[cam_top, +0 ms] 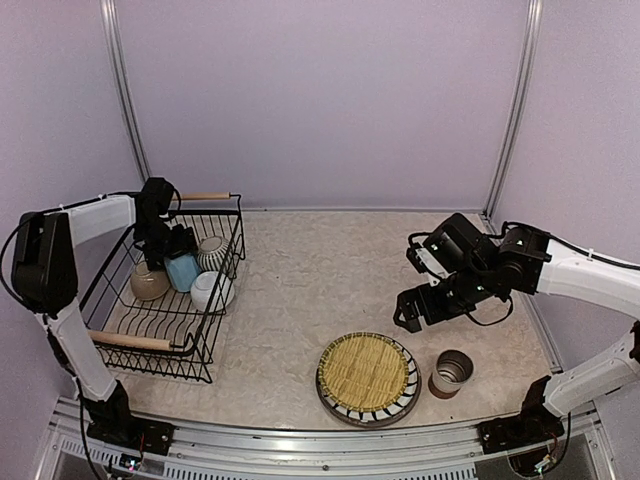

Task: Unload the mixed dishes from the dish rack
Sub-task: Grab the cup from the dish rack.

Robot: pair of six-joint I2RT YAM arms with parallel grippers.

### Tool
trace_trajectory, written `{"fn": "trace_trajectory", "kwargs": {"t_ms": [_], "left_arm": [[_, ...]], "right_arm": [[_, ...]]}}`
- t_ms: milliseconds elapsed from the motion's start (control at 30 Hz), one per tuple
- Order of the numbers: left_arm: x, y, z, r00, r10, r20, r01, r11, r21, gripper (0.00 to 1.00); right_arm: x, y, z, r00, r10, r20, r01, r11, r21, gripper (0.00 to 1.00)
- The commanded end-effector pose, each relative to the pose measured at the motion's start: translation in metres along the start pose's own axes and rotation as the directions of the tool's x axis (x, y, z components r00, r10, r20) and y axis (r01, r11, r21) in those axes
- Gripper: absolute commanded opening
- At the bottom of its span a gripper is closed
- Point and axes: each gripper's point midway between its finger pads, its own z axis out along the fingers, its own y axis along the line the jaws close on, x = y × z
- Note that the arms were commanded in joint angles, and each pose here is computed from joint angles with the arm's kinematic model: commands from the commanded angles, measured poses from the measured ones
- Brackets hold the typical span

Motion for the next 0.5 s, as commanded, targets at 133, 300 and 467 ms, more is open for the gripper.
{"fn": "trace_trajectory", "kwargs": {"t_ms": [133,300,467], "left_arm": [[0.002,0.006,0.005,1.000,0.020,-0.023,-0.021,0.999,-0.028,0.77],[0.002,0.008,-0.008,1.000,0.022,-0.007,-0.022,0.999,-0.033,0.65],[-0.004,0.010,-0.040,0.999,0.022,0.045,-0.020,0.999,-0.032,0.50]], "right_arm": [[0.000,0.000,0.001,1.000,0.012,0.009,-0.012,1.000,-0.016,1.00],[-0.005,0.002,0.003,1.000,0.004,0.019,-0.004,1.000,-0.012,1.00],[-0.019,0.004,-0.003,0.998,0.003,0.066,-0.002,1.000,-0.009,1.00]]}}
